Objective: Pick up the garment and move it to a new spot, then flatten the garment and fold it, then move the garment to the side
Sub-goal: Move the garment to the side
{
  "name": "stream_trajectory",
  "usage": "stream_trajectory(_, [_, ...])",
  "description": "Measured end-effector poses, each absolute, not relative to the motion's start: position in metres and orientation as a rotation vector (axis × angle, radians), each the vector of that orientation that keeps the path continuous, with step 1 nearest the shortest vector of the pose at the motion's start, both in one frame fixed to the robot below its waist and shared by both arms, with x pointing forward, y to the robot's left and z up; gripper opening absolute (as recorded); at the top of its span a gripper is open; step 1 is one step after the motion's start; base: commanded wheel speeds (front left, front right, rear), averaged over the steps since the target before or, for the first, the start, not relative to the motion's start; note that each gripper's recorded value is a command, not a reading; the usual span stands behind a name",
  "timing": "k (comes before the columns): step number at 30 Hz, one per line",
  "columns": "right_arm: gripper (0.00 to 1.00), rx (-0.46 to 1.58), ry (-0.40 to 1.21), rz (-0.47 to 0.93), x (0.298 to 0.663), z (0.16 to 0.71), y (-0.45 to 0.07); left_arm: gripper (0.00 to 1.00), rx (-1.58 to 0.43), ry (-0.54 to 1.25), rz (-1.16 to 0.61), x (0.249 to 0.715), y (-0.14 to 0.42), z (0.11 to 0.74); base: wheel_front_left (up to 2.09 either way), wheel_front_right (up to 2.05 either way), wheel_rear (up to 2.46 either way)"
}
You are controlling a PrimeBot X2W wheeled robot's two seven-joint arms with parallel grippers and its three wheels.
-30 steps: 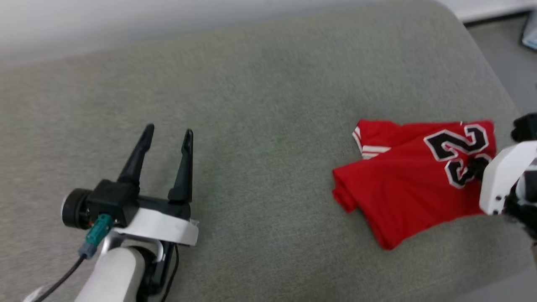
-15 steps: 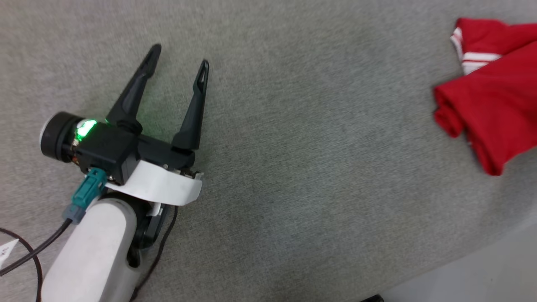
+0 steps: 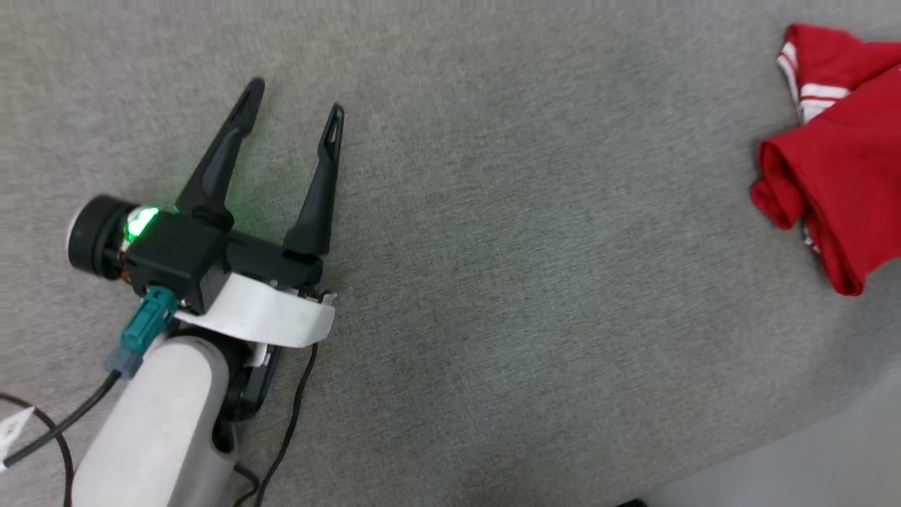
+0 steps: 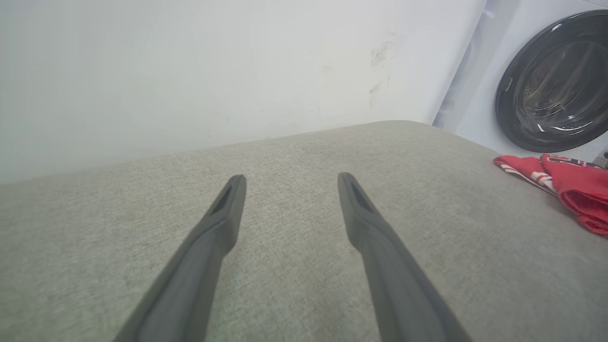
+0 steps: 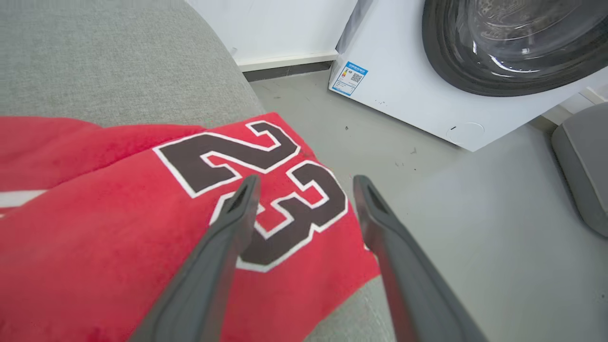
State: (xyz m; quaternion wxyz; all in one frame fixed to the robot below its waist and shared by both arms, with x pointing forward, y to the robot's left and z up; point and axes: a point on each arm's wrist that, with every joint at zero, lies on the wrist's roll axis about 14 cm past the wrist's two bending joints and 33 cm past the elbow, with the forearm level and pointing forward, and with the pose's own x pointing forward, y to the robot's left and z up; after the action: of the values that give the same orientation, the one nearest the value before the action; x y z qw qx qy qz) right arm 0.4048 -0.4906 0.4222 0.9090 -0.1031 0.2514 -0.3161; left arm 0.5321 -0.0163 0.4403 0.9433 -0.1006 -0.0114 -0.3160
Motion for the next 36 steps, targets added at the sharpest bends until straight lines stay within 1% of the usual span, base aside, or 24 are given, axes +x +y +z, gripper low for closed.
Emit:
stream_trajectory(4, [1.0,-0.21,0.462,-0.649,0.392,0.437,-0.487,1.0,-0.215,-0.033,-0.614,0.522,-0.011,0.454,0.0,0.0,0.0])
stream_trajectory(9, [1.0,-0.193,0.382,-0.583,0.382,0.451,-0.461,1.0,-0.217,-0.03,-0.56,0.5,0.001,0.47,0.0,0.0,0.0])
stream_trajectory(17, [1.0,-0.077,0.305,-0.385,0.372,0.445,-0.373,1.0,-0.208,-0.013,-0.404,0.462,0.045,0.489,0.0,0.0,0.0])
stream_trajectory(22, [1.0,0.007,0.245,-0.225,0.385,0.447,-0.307,1.0,-0.183,-0.019,-0.274,0.443,0.089,0.496,0.0,0.0,0.0])
stream_trajectory(27, [1.0,0.043,0.166,-0.075,0.393,0.46,-0.246,1.0,-0.168,-0.018,-0.133,0.42,0.136,0.498,0.0,0.0,0.0])
stream_trajectory(31, [1.0,0.053,0.086,0.013,0.393,0.482,-0.211,1.0,-0.147,-0.025,-0.043,0.399,0.168,0.501,0.0,0.0,0.0])
stream_trajectory(36, [1.0,0.044,0.016,0.082,0.384,0.508,-0.187,1.0,-0.129,-0.033,0.004,0.378,0.19,0.504,0.0,0.0,0.0])
